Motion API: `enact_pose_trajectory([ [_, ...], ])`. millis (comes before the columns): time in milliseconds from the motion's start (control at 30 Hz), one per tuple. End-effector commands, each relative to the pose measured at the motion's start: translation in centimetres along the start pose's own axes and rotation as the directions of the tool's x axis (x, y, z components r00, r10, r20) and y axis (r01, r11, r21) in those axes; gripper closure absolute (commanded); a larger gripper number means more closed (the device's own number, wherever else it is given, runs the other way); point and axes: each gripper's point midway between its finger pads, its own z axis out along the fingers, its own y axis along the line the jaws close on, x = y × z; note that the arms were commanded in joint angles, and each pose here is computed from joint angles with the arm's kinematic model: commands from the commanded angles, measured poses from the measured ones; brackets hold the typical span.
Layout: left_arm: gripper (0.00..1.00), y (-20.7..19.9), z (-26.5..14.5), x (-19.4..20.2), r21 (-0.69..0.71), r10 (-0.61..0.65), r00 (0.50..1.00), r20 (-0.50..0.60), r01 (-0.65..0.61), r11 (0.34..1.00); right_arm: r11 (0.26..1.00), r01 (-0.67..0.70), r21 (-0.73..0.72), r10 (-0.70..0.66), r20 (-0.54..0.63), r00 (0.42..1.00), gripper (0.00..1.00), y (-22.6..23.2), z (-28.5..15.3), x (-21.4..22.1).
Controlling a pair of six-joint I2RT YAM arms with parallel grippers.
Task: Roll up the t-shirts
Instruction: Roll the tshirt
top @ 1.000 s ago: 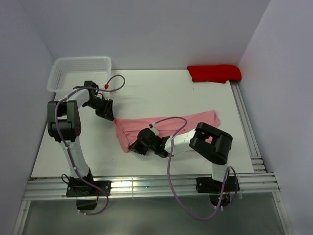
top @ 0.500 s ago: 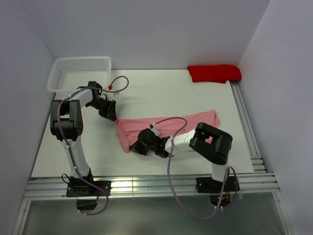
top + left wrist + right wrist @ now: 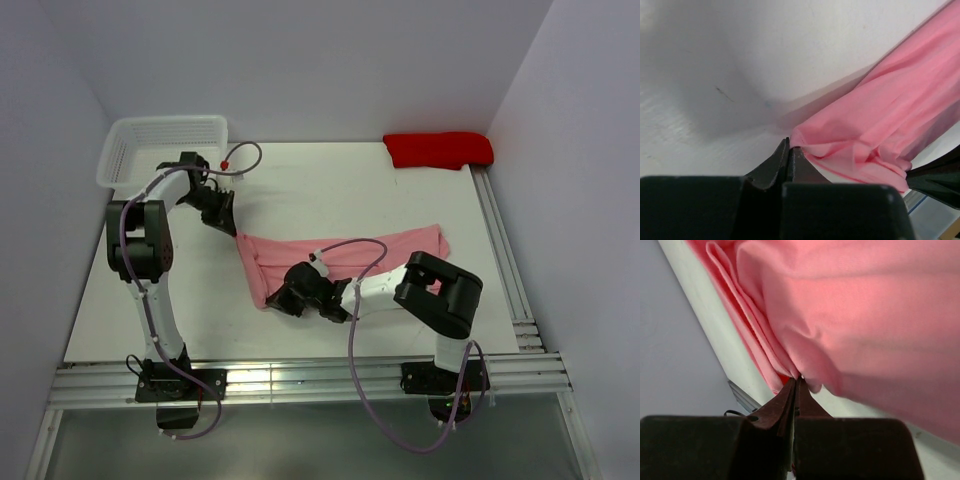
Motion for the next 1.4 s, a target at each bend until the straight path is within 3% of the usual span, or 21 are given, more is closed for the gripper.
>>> enact_pose_trajectory([
  [0, 1.00, 0.5, -1.3, -2.1, -0.070, -0.027, 1.000, 0.010, 0.027, 0.997, 1.000, -0.017, -0.015, 0.017, 0.042, 0.999, 1.00, 0.6, -1.1, -1.1],
  [367, 1.00, 0.4, -0.6, -2.4, -0.153, -0.038, 0.997, -0.068, 0.027, 0.988, 0.999, -0.016, 0.037, 0.014, 0.043, 0.999, 1.00, -1.1, -1.0, -0.9],
  [900, 0.97, -3.8, 0.8, -6.5, -0.175, -0.052, 0.996, -0.069, 0.039, 0.984, 0.999, -0.006, 0.054, 0.001, 0.083, 0.997, 1.00, -0.4, -1.1, -2.0],
  [1367, 0.95, -5.8, 1.8, -7.8, -0.215, -0.066, 0.997, -0.049, 0.054, 0.975, 0.993, -0.011, 0.117, -0.005, 0.130, 0.992, 1.00, -1.5, -1.4, -3.0],
])
